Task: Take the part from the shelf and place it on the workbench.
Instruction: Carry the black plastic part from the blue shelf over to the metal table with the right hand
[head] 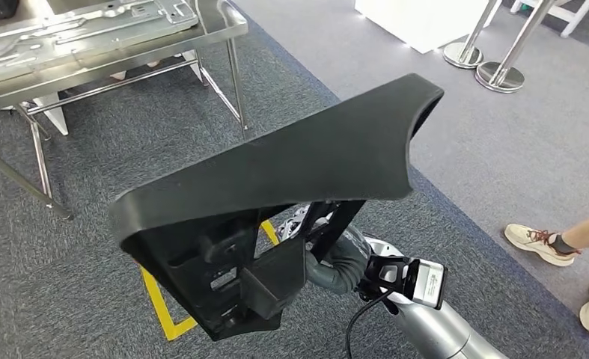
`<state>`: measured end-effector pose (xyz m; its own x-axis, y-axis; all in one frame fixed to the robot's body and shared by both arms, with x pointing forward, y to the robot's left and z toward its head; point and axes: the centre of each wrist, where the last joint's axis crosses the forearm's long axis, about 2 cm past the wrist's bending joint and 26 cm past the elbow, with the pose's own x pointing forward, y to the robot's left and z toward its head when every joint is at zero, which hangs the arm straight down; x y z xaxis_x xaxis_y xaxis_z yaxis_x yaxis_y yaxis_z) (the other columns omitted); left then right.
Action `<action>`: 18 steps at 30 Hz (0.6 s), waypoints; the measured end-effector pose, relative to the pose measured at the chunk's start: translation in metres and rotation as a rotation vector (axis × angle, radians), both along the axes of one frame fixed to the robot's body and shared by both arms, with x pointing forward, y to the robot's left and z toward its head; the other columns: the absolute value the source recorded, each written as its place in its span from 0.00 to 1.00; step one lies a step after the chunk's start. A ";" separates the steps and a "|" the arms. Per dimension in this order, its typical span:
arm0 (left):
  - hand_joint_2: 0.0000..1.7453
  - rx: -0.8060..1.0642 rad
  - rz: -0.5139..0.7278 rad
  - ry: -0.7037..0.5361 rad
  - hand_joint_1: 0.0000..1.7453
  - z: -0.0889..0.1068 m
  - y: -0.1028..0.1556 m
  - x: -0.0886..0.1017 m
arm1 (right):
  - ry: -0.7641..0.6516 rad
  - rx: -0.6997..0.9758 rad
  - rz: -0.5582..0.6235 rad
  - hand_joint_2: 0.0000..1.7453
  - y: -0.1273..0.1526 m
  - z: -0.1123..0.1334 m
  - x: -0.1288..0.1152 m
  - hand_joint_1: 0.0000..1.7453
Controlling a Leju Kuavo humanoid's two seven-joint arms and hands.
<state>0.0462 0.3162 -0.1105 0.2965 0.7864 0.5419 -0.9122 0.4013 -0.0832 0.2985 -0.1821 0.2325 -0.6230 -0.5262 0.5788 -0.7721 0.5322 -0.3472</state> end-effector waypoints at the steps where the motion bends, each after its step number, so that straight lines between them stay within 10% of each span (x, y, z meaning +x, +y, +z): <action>1: 0.00 0.002 0.000 0.000 0.00 0.000 0.000 -0.001 | 0.000 0.000 -0.001 1.00 0.000 0.000 0.000 1.00; 18: 0.00 0.014 -0.003 -0.067 0.00 0.000 0.000 0.001 | 0.003 -0.014 -0.029 1.00 -0.012 -0.004 -0.002 1.00</action>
<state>0.0477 0.3159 -0.1103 0.2617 0.7778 0.5714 -0.9034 0.4058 -0.1386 0.2961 -0.1943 0.2289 -0.6364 -0.4999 0.5875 -0.7573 0.5496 -0.3527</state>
